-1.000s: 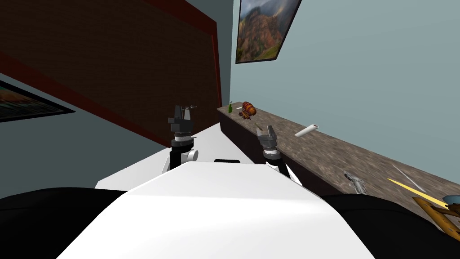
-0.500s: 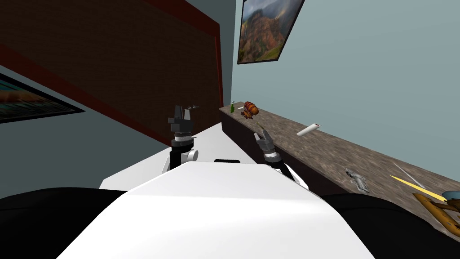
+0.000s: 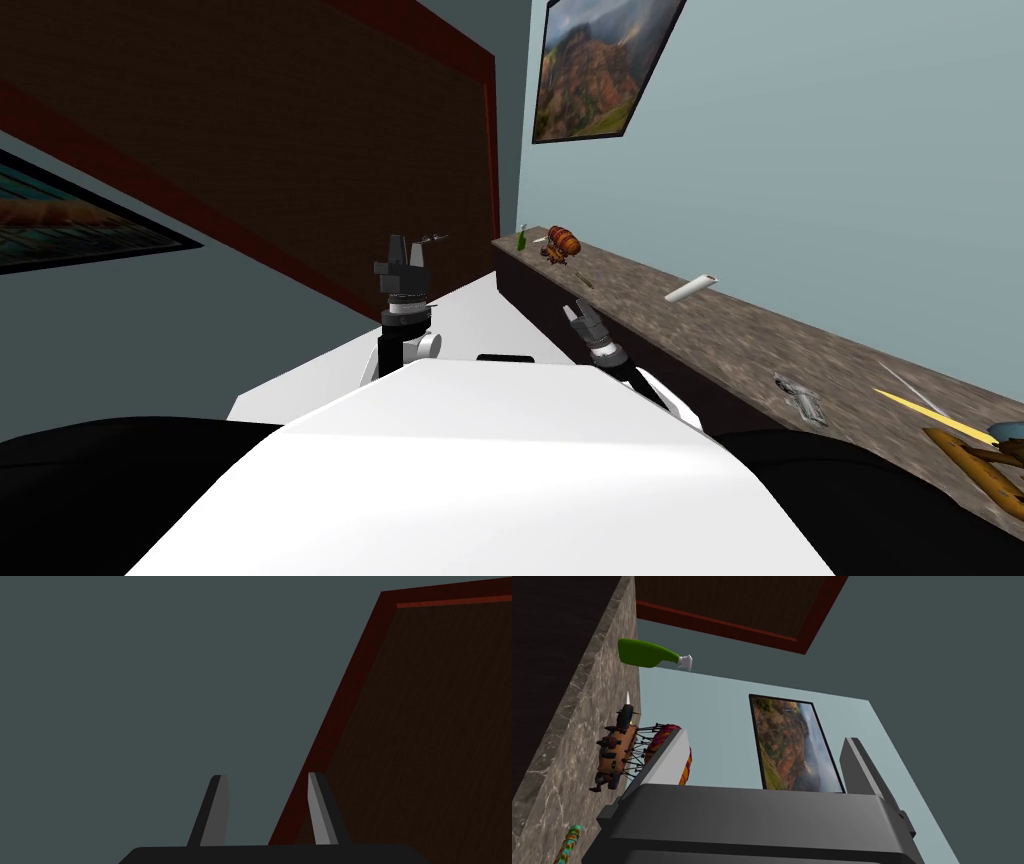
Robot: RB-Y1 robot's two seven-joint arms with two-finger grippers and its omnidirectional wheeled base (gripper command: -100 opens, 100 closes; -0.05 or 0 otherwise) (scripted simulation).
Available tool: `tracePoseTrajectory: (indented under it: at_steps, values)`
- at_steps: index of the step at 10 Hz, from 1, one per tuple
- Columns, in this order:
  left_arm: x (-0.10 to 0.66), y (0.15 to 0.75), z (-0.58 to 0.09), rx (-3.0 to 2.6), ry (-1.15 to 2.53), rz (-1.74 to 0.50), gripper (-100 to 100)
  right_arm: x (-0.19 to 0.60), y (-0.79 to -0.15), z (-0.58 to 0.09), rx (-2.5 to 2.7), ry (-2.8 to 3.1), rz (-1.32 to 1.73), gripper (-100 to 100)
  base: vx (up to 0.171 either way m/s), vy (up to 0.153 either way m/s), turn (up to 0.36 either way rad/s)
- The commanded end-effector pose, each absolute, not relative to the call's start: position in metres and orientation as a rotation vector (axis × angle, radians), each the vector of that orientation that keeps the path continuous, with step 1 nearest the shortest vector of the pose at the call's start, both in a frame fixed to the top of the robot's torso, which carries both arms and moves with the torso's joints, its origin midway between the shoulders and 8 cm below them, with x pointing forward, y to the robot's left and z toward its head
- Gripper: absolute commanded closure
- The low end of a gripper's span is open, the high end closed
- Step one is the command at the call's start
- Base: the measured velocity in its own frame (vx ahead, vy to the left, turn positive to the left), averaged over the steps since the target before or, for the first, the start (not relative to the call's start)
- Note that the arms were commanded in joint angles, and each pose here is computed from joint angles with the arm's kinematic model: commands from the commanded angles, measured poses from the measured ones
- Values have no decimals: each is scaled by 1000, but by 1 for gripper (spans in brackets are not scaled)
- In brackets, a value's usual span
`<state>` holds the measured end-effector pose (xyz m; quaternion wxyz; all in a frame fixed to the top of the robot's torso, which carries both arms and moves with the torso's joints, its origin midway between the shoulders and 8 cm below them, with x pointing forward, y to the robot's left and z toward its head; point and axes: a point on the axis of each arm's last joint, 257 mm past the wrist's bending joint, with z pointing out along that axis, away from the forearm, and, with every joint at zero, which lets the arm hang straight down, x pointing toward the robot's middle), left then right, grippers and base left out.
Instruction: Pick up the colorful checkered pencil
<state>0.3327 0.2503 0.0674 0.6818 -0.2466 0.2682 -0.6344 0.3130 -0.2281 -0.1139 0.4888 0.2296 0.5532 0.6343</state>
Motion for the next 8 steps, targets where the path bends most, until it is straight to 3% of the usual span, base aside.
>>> tracePoseTrajectory:
  at_steps: [1,8]
  values:
    - [333,250,67,-553,602,-1423,0,311,-231,-119,545,1377,1535,-100,-16,48,-4]
    - [333,250,67,-553,602,-1423,0,288,-256,-190,552,1681,1407,-100,-4,67,19]
